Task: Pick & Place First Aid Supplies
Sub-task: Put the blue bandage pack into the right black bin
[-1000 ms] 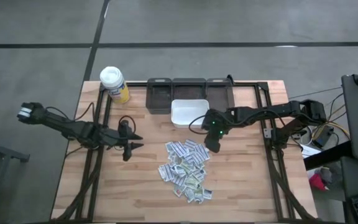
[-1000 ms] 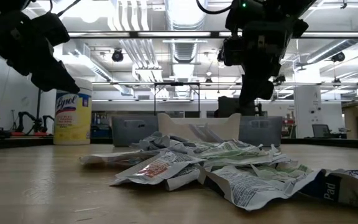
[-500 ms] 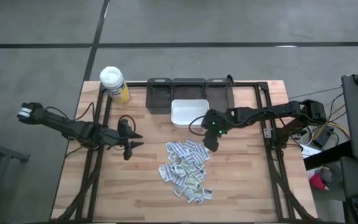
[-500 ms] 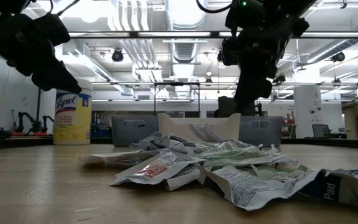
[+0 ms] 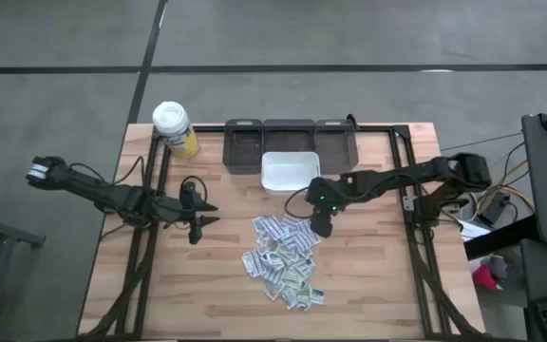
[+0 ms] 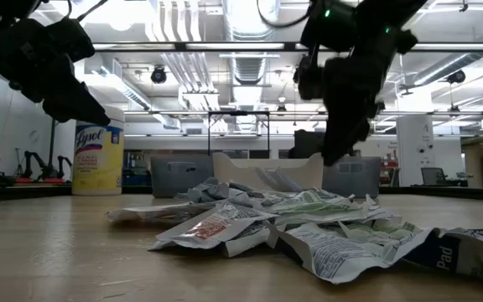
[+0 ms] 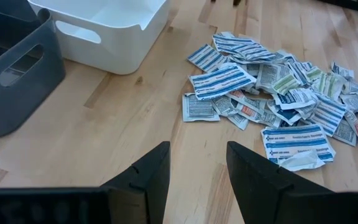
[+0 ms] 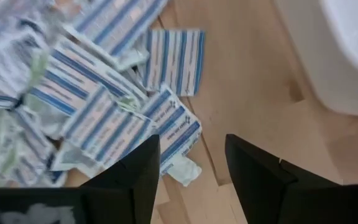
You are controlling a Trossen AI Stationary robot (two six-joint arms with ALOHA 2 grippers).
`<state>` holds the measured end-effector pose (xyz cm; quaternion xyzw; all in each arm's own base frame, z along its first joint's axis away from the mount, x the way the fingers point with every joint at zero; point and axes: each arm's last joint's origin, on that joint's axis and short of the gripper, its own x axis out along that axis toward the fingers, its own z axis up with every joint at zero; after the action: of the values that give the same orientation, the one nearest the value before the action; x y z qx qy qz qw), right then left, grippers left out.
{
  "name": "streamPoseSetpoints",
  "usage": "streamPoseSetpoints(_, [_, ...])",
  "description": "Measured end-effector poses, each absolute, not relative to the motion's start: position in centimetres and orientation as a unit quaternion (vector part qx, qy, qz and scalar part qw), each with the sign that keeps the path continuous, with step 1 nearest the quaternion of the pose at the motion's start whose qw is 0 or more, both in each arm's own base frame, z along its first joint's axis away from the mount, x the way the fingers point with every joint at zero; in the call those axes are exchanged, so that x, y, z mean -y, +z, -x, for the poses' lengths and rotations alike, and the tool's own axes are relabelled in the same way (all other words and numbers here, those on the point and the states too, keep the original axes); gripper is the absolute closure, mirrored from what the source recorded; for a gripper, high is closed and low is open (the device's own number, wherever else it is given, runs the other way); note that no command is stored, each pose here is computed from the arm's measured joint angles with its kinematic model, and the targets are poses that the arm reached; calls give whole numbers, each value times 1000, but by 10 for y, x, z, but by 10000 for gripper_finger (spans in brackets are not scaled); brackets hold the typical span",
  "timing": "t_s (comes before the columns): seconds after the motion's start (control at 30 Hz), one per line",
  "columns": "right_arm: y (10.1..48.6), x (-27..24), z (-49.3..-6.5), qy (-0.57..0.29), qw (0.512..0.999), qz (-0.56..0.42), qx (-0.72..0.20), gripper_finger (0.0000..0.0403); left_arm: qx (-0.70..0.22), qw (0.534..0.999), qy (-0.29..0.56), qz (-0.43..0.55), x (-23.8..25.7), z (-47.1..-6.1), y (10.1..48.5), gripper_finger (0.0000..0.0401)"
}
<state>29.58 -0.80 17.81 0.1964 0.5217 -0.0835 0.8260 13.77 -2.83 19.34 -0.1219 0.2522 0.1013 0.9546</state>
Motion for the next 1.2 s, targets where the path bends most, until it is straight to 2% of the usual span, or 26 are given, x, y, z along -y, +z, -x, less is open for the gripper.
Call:
streamPoseSetpoints(0.13, [157, 10, -303, -91, 804, -193, -555, 216, -253, 954, 101, 122, 28, -138, 193, 240])
streamPoseSetpoints(0.43, [139, 12, -317, -96, 787, -193, -578, 216, -252, 955, 101, 122, 28, -138, 193, 240])
streamPoseSetpoints(0.63, [126, 12, -320, -111, 773, -197, -592, 230, -253, 954, 102, 122, 28, -138, 193, 240])
streamPoseSetpoints(0.8, [124, 12, -319, -121, 767, -199, -599, 261, -254, 954, 102, 121, 28, -138, 193, 240])
streamPoseSetpoints(1.2, [132, 10, -317, -140, 766, -191, -598, 367, -254, 954, 102, 122, 28, -138, 193, 240])
